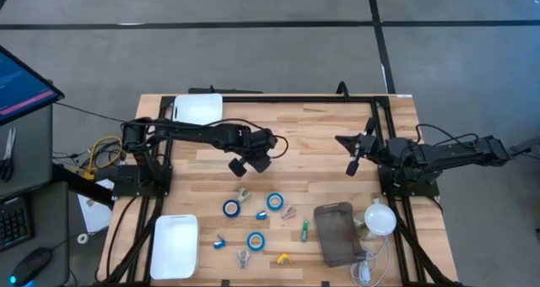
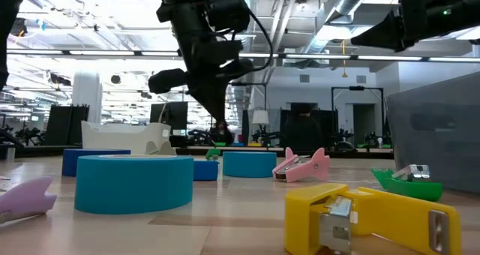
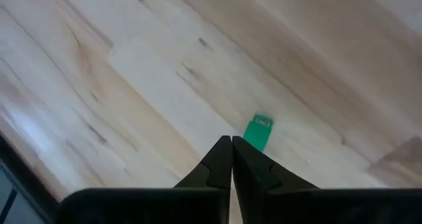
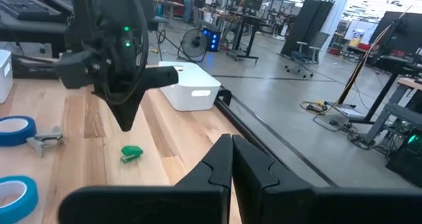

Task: Pick and place Stapler, Stapler remover, tape
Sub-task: Put the top green stapler into the top white bin

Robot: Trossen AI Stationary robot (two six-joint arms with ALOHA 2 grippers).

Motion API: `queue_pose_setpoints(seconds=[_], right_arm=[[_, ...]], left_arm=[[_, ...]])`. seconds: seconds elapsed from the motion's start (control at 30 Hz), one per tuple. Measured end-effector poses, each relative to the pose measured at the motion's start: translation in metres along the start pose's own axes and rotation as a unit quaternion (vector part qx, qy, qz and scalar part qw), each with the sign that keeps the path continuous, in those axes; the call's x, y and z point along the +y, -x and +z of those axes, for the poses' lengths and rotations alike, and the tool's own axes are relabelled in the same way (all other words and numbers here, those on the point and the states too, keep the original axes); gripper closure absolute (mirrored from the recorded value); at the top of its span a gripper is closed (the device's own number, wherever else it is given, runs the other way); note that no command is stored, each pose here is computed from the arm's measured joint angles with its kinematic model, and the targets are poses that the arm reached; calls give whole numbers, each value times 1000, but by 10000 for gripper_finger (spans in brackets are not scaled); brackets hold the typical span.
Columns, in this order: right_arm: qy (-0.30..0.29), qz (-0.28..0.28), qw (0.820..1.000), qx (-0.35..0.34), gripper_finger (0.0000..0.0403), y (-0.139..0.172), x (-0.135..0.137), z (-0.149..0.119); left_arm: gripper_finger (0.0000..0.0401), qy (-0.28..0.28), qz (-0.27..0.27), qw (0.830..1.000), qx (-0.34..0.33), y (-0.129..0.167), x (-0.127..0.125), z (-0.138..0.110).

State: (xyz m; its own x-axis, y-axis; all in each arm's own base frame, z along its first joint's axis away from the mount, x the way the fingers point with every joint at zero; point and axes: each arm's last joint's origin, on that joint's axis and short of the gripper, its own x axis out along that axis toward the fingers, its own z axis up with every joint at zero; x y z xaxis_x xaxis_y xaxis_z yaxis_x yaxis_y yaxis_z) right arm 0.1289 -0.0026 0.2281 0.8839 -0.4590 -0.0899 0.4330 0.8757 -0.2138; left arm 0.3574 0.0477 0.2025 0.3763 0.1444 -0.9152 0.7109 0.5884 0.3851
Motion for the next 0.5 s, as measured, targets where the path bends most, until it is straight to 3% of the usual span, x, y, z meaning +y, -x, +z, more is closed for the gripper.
queue_pose_setpoints(seconds=[0.17,0.5], right_arm=[[4,2,1000,5,403,0,0,-1],[4,2,1000,6,403,0,0,-1]], left_arm=[[364,0,0,1000,-3,0,0,0],[264,0,-21,999,-40,-1,-3,2]])
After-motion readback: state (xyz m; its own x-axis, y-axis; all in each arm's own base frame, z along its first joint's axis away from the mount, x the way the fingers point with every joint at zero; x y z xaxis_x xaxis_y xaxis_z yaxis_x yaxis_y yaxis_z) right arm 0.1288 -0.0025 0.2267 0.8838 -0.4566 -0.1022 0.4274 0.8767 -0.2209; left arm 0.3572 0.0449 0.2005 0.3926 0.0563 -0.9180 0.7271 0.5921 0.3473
